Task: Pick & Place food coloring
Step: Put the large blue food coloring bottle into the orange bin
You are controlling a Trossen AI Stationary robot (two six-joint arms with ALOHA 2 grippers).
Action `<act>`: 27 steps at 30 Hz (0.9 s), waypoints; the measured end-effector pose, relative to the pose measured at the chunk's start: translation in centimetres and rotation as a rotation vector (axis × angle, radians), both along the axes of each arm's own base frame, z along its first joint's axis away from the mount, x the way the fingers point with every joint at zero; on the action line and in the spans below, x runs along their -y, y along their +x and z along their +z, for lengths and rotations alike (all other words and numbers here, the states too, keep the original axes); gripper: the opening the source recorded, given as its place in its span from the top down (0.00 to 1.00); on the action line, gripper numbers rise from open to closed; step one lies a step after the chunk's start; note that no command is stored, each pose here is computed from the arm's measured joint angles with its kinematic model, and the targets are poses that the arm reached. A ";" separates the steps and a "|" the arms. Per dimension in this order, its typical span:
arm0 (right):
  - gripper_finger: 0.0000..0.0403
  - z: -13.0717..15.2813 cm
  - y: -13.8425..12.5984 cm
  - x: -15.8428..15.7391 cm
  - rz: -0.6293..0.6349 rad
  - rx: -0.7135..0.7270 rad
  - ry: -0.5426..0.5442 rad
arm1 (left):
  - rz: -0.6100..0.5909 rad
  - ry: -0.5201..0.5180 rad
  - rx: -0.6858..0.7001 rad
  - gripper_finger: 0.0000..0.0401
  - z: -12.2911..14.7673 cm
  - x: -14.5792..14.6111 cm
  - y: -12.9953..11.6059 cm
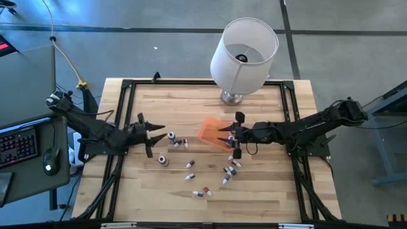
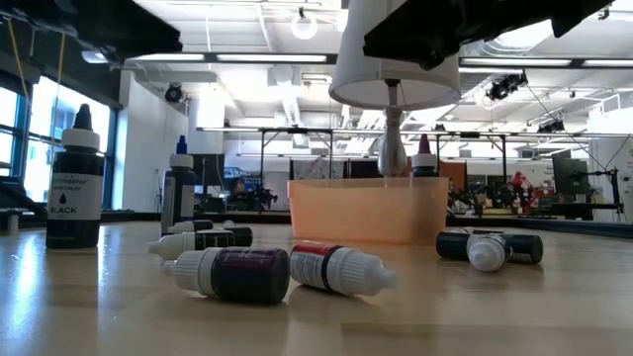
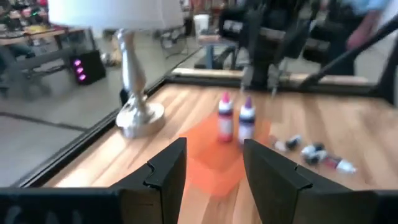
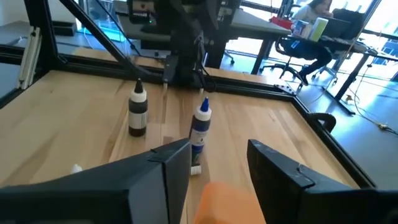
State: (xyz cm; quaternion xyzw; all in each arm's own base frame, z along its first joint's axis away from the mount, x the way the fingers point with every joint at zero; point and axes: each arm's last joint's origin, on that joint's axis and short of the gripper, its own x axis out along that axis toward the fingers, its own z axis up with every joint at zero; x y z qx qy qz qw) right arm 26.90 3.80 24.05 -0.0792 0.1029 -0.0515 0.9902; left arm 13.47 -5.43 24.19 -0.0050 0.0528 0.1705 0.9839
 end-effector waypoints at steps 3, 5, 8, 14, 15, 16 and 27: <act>0.65 0.1 0.0 0.0 0.000 0.004 0.001 | 0.096 -0.117 0.007 0.61 -0.9 0.2 0.7; 0.65 0.1 0.0 0.0 0.001 0.007 -0.004 | 0.115 -0.148 -0.019 0.61 -1.7 0.5 1.2; 0.65 0.3 0.0 0.0 0.007 0.022 -0.033 | 0.128 -0.138 -0.064 0.61 -2.7 0.9 1.9; 0.65 0.2 0.0 0.0 0.009 0.014 -0.041 | 0.252 -0.164 -0.115 0.61 -4.9 0.7 3.4; 0.65 0.2 0.0 0.0 0.010 0.013 -0.040 | 0.275 -0.187 -0.108 0.61 -5.2 0.6 3.6; 0.65 0.2 0.0 0.0 0.014 0.010 -0.040 | 0.288 -0.202 -0.111 0.61 -5.4 0.4 3.8; 0.65 -0.4 -0.1 0.0 0.015 -0.052 -0.049 | 0.295 -0.248 -0.219 0.61 -7.7 0.0 5.2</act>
